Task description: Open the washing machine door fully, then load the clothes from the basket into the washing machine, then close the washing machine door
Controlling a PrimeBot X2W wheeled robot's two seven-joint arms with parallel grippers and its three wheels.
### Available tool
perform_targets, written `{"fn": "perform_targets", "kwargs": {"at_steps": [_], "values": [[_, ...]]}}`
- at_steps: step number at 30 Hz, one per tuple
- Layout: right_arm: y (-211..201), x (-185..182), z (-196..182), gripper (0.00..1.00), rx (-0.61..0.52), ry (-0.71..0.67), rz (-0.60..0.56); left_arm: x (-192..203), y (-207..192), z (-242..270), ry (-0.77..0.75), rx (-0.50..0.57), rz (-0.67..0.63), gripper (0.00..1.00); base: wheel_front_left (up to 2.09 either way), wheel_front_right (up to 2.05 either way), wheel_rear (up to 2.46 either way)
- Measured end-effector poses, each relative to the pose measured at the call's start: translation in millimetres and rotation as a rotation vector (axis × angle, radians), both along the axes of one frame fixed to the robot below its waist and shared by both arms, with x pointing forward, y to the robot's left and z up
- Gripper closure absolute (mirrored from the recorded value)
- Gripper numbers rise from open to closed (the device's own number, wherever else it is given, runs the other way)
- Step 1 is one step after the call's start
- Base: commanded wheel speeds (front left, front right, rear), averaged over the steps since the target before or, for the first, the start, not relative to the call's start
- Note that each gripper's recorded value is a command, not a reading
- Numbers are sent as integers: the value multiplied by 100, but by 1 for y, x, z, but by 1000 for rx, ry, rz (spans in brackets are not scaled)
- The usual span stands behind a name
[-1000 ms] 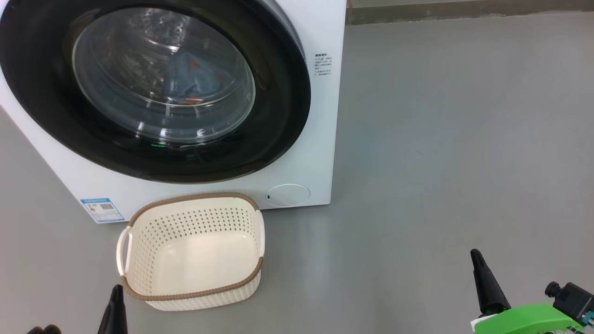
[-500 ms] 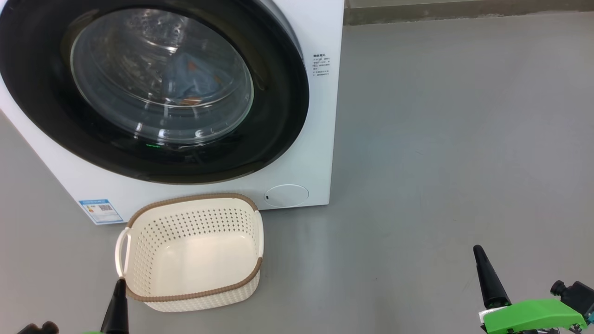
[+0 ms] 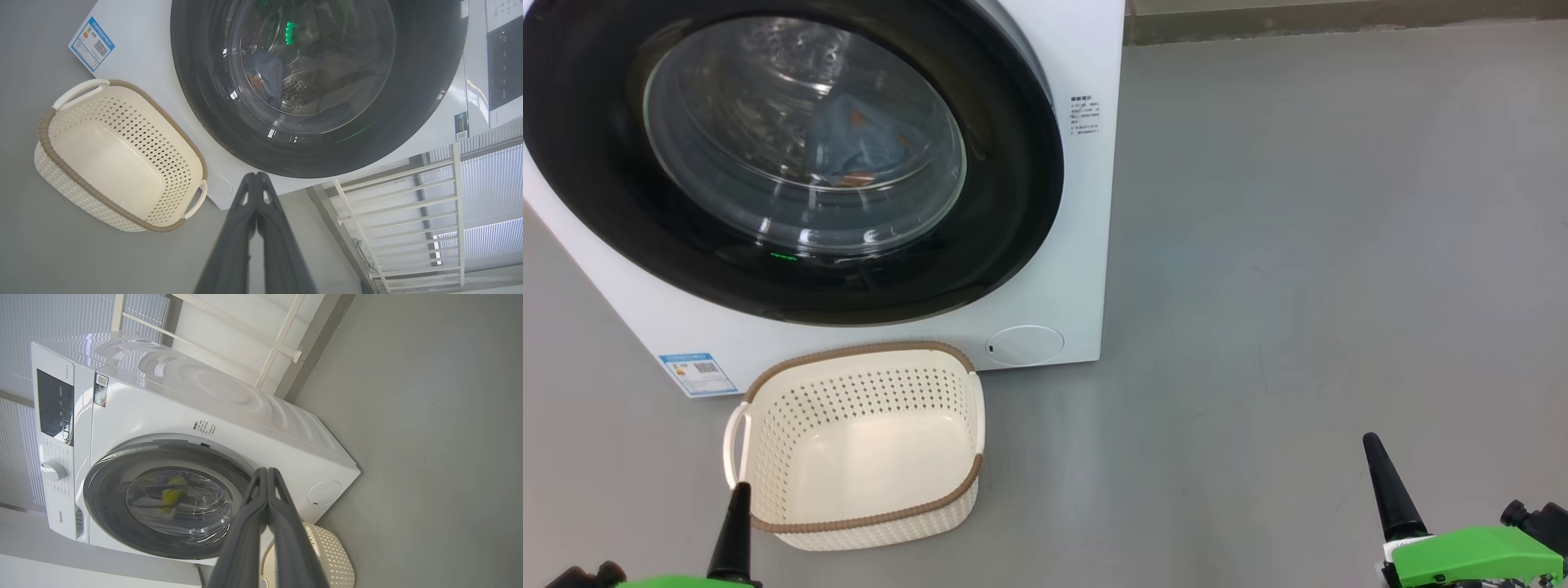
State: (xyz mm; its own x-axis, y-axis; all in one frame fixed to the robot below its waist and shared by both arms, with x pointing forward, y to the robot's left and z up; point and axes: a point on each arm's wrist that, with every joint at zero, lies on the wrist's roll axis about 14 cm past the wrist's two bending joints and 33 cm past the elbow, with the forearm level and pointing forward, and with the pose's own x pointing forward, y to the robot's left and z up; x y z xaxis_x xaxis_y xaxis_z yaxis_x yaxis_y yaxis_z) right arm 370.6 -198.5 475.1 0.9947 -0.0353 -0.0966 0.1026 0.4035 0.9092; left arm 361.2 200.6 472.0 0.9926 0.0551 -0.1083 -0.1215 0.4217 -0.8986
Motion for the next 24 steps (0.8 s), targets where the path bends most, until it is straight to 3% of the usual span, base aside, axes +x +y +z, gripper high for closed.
{"fn": "perform_targets", "kwargs": {"at_steps": [24], "values": [[-6,3,3,100,243,-13,-19,8,-9,3,-15,-267,-18,100,0,0,0]]}}
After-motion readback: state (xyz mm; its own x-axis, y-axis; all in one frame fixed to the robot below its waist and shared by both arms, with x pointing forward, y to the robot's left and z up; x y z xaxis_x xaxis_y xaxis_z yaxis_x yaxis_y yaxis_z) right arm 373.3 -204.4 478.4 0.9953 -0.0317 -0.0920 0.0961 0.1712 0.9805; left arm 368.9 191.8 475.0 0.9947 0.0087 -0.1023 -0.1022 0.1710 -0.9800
